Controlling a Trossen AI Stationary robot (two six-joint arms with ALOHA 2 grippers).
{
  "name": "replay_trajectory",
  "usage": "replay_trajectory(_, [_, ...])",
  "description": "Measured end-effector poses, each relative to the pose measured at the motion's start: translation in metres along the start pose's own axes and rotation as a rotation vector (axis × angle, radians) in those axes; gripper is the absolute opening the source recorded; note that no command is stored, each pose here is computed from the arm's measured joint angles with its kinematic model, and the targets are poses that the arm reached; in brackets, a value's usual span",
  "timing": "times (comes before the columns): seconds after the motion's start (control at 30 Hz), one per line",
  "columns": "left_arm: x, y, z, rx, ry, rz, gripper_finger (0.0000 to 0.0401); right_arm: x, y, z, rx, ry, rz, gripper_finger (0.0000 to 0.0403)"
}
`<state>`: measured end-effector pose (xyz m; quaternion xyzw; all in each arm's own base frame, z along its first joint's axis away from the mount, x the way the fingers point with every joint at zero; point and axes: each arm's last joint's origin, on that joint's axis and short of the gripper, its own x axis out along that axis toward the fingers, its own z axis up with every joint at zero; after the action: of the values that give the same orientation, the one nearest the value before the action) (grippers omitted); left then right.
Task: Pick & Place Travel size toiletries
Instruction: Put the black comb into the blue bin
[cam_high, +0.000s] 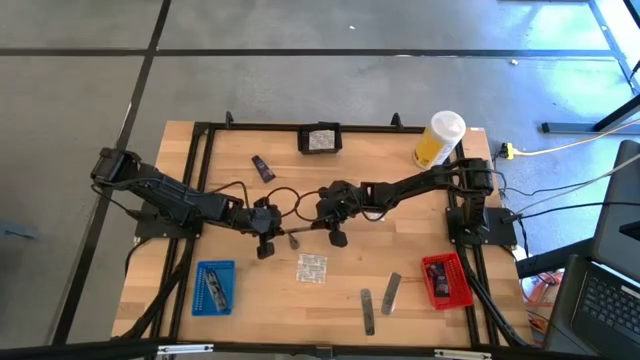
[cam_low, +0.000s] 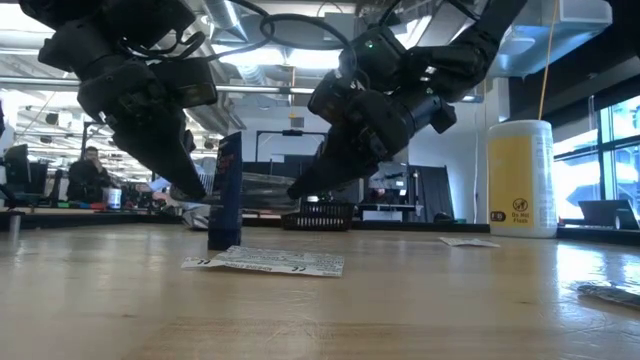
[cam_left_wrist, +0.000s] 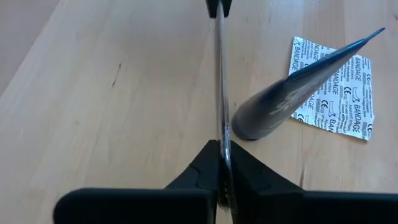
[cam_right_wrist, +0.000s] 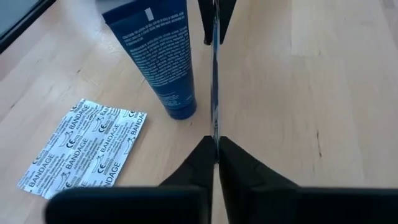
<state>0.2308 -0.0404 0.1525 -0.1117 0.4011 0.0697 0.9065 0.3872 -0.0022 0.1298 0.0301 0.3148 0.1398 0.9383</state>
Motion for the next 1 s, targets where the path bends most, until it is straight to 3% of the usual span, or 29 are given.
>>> replay_trajectory(0.4, [-0.004,0.001,-0.003,-0.096,0.044,-0.005,0.0005,-0.045,-0.001,0.014,0.110,0.118,-0.027,0.0162])
replay_trajectory(0.53, [-0.018,0.000,-0.005,-0.169,0.079,-0.011,0.0004,-0.063,-0.006,0.013,0.167,0.185,-0.116,0.0192])
replay_trajectory(0.7, [-0.054,-0.007,0.010,-0.195,0.067,0.023,0.0004,-0.075,-0.019,0.010,0.184,0.241,-0.312,0.0203])
replay_trajectory(1.0, [-0.111,-0.021,0.022,-0.350,0.033,0.142,0.0004,-0.089,-0.047,0.002,0.250,0.273,-0.392,0.0177])
